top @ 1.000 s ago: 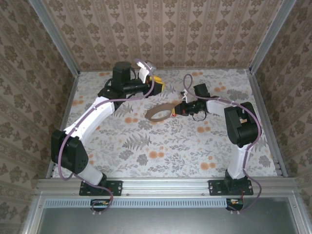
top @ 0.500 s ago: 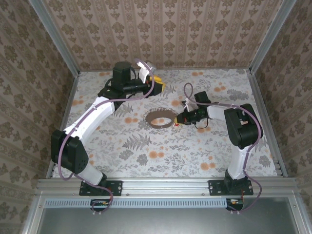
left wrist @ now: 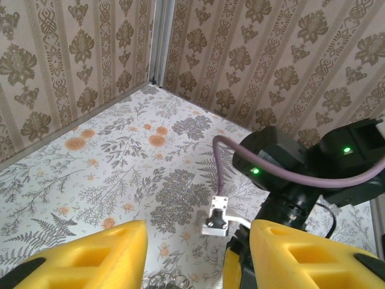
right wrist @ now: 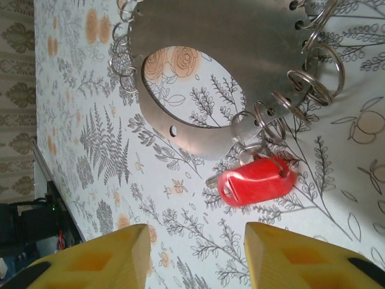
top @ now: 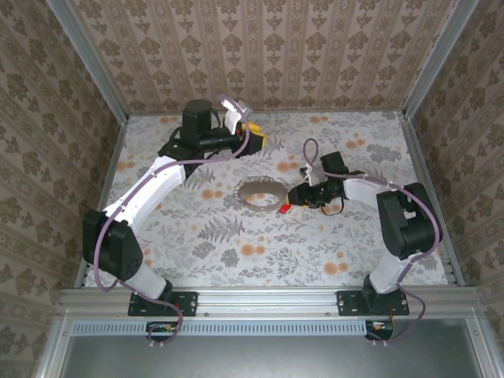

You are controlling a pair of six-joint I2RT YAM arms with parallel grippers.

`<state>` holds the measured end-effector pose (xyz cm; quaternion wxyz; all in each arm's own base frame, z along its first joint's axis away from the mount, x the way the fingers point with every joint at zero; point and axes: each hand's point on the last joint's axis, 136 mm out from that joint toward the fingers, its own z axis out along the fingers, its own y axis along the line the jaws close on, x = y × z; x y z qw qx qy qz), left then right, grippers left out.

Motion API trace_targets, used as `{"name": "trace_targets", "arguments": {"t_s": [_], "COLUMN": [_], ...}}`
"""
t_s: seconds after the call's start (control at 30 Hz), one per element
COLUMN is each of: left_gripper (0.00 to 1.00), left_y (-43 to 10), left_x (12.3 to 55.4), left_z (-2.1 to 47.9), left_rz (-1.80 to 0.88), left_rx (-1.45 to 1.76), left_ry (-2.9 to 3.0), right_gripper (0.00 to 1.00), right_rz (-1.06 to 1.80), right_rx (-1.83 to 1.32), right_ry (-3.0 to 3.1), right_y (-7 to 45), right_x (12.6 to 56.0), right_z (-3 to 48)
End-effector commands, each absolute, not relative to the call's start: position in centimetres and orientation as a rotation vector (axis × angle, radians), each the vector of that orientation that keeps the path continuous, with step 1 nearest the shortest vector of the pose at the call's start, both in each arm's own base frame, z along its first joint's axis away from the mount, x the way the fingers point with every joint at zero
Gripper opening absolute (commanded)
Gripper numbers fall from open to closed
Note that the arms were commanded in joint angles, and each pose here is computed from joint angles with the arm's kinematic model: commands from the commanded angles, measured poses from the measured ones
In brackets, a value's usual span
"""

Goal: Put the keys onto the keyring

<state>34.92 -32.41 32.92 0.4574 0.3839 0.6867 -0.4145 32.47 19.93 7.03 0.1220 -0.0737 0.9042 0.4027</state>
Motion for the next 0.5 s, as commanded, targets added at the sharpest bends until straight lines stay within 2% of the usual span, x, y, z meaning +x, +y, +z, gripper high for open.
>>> {"name": "trace_targets", "arguments": {"t_s": [0.0, 0.1, 0.2, 0.23, 0.3, 0.33, 0.43, 0.47], "left_gripper": [0.52, 0.56, 0.64, 0.7, 0.89, 0.99, 1.0, 1.0], "left_y": [-32.8, -32.7, -32.4, -32.3, -32.1, -31.9, -30.8, -30.2], "left_x": [34.7, 34.6, 34.5, 34.4, 34.5, 34.6, 35.5, 35.9], "left_z": [34.2, 34.4, 34.7, 34.8, 34.8, 34.9, 35.1, 35.1], "left_rz": [-1.038, -1.031, -1.018, -1.014, -0.999, -0.991, -0.917, -0.886], "left_rx": [0.942, 0.936, 0.925, 0.922, 0.905, 0.894, 0.805, 0.767], "left_ry": [1.653, 1.649, 1.643, 1.642, 1.647, 1.648, 1.664, 1.668], "right_gripper": [0.51, 0.55, 0.61, 0.64, 0.69, 0.79, 0.99, 1.0], "right_rz": [1.118, 1.099, 1.088, 1.081, 1.063, 1.053, 0.99, 0.957], "right_rx": [-0.221, -0.229, -0.231, -0.227, -0.227, -0.226, -0.209, -0.205], "right_ry": [2.633, 2.6, 2.554, 2.54, 2.508, 2.489, 2.434, 2.391], "right_y": [19.3, 19.2, 19.1, 19.0, 18.9, 18.8, 18.1, 17.7], "right_x": [31.8, 31.8, 31.9, 32.0, 32.2, 32.3, 33.1, 33.3], "right_z": [8.5, 10.1, 11.9, 12.5, 13.8, 14.6, 16.3, 17.7]}}
